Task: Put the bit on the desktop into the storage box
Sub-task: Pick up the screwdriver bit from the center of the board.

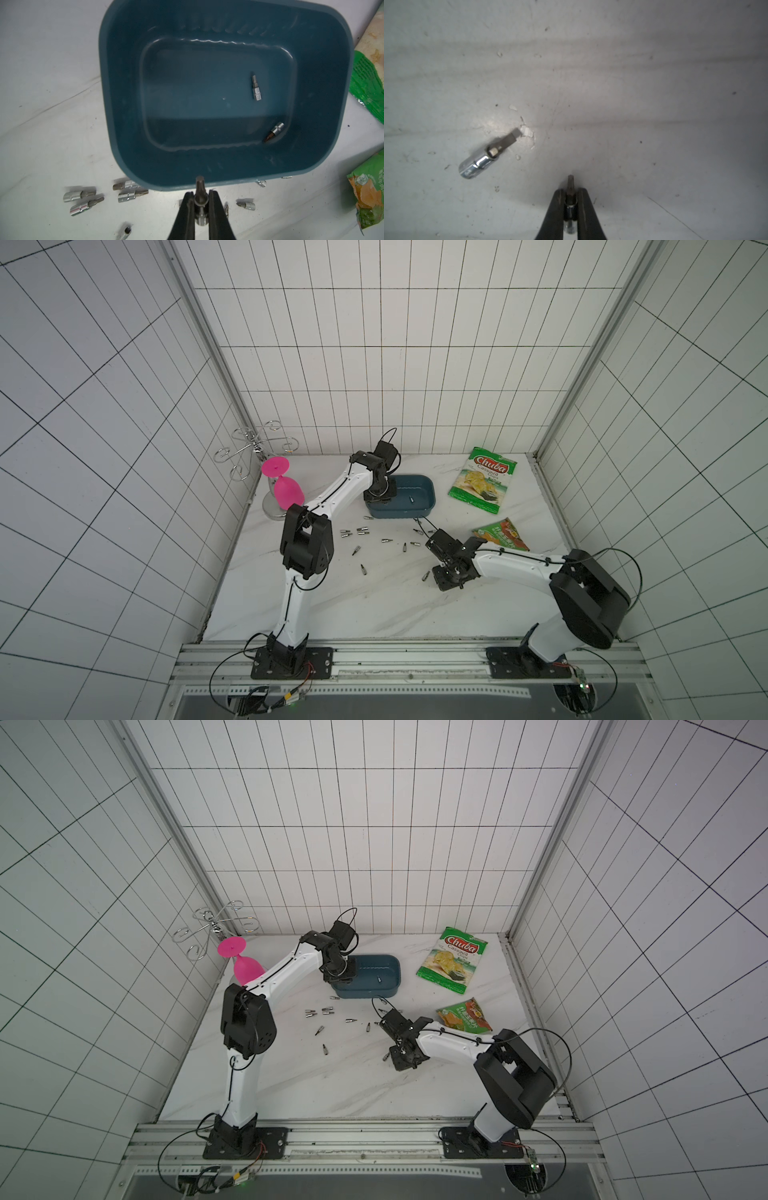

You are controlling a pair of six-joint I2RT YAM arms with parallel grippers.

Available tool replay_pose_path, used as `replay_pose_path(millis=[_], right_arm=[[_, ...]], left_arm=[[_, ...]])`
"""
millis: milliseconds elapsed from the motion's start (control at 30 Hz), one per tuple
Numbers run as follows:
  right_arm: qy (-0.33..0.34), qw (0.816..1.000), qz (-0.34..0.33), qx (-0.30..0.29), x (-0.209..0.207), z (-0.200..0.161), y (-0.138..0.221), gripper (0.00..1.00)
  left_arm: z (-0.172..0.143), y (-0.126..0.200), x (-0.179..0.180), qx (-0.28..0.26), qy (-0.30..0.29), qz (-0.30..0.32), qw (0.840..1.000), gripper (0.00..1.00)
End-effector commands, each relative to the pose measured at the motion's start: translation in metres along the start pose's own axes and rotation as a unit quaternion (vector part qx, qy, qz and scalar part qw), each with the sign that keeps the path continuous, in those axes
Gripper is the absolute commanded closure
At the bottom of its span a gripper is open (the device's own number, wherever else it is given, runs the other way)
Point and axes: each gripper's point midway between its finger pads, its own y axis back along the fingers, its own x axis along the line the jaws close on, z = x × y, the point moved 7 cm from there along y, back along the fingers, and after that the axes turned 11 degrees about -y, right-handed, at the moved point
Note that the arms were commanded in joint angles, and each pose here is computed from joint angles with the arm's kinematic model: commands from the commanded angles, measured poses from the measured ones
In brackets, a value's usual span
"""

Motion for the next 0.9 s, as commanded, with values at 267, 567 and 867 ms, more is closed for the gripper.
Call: replay_pose_path(millis=[267,567,867], right_arm=[[-0.003,0.999,-0.004,0.036,0.003,-0.004,0.009,1.00],[0.000,1.000,0.006,-0.022,0.009,0.020,0.066,1.00],[-0.008,0.995,0.018,-0.098,0.008,0.068,0.118,1.00]], left_arm=[[0.045,-0.051,0.007,-0.032,0.019,-0.046,0.998,1.00],[0.060,-0.085,0.019,-0.045,0.052,-0.071,0.995,1.00],[0.054,-0.106,0.024,-0.022,0.060,-0.073,0.995,1.00]])
